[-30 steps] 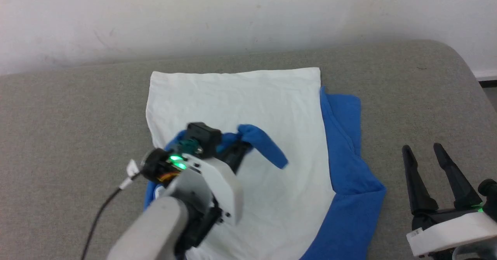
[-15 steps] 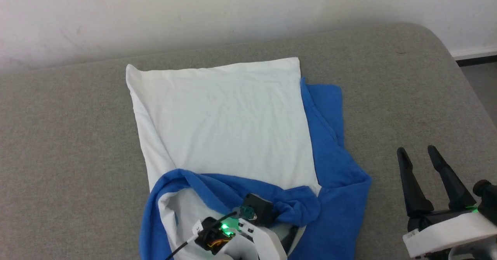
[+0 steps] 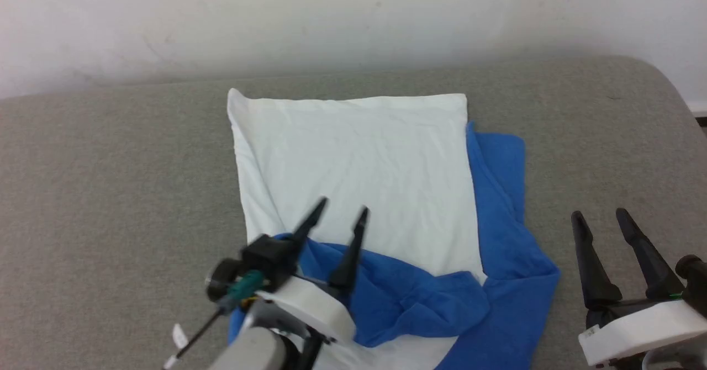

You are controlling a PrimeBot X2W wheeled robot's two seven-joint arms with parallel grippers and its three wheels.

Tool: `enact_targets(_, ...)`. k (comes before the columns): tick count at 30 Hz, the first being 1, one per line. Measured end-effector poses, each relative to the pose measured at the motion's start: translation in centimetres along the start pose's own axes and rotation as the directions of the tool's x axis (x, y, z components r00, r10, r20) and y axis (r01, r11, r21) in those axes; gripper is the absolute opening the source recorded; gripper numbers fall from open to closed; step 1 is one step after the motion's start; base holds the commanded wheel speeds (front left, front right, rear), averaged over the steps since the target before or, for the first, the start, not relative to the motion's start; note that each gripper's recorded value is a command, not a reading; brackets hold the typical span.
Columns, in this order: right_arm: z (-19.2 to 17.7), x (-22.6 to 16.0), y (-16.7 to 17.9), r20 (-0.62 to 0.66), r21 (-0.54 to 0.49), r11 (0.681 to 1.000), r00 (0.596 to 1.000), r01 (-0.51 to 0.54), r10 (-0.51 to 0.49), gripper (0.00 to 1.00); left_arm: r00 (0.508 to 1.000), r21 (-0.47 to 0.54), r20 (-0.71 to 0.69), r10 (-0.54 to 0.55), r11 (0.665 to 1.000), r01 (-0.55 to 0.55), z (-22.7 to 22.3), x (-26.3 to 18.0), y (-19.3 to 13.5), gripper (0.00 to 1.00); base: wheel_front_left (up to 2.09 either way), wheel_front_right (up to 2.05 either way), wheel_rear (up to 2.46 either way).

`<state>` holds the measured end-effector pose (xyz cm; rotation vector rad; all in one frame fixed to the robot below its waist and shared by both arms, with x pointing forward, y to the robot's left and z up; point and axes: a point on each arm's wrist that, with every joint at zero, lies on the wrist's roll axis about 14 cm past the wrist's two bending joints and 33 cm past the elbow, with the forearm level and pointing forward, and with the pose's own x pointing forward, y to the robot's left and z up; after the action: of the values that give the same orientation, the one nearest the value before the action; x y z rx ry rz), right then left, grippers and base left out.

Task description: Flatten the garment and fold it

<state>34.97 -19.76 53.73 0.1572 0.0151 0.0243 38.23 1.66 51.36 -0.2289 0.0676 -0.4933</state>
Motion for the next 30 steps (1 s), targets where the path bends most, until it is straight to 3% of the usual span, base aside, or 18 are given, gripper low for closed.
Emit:
enact_targets(5, -0.3, 0.6, 0.5, -0.014, -0.006, 1.0, 1.0, -0.019, 0.019, 1.0, 0.963, 0.006, 0.184, 0.195, 0.98, -0.199, 4.4, -1.3, 6.2, 1.0, 0.0, 0.0, 0.0)
enact_targets(12, -1.9, 2.1, -0.4, -0.064, 0.027, 1.0, 0.998, -0.006, 0.008, 1.0, 0.857, 0.008, 0.246, 0.452, 0.883, -0.468, 6.1, -5.9, 15.0, 1.0, 0.0, 0.0, 0.0)
enact_targets(16, -3.2, 4.1, -2.3, -0.115, 0.037, 0.999, 0.993, 0.021, -0.017, 1.0, 0.81, 0.03, 0.273, 0.519, 0.837, -0.547, 6.7, -8.1, 17.6, 1.0, 0.0, 0.0, 0.0)
enact_targets(19, -4.8, 6.3, -4.3, -0.19, 0.051, 0.997, 0.981, 0.058, -0.047, 1.0, 0.801, 0.065, 0.289, 0.524, 0.824, -0.562, 7.1, -8.9, 18.4, 1.0, 0.0, 0.0, 0.0)
enact_targets(24, -7.7, 10.7, -6.2, -0.359, 0.095, 0.992, 0.932, 0.086, -0.047, 1.0, 0.812, 0.102, 0.293, 0.505, 0.828, -0.552, 7.0, -9.0, 18.6, 1.0, 0.0, 0.0, 0.0)
enact_targets(30, -11.4, 14.7, -5.2, -0.582, 0.106, 0.993, 0.813, 0.049, 0.022, 1.0, 0.828, 0.113, 0.256, 0.499, 0.835, -0.538, 5.3, -8.6, 18.6, 1.0, 0.0, 0.0, 0.0)
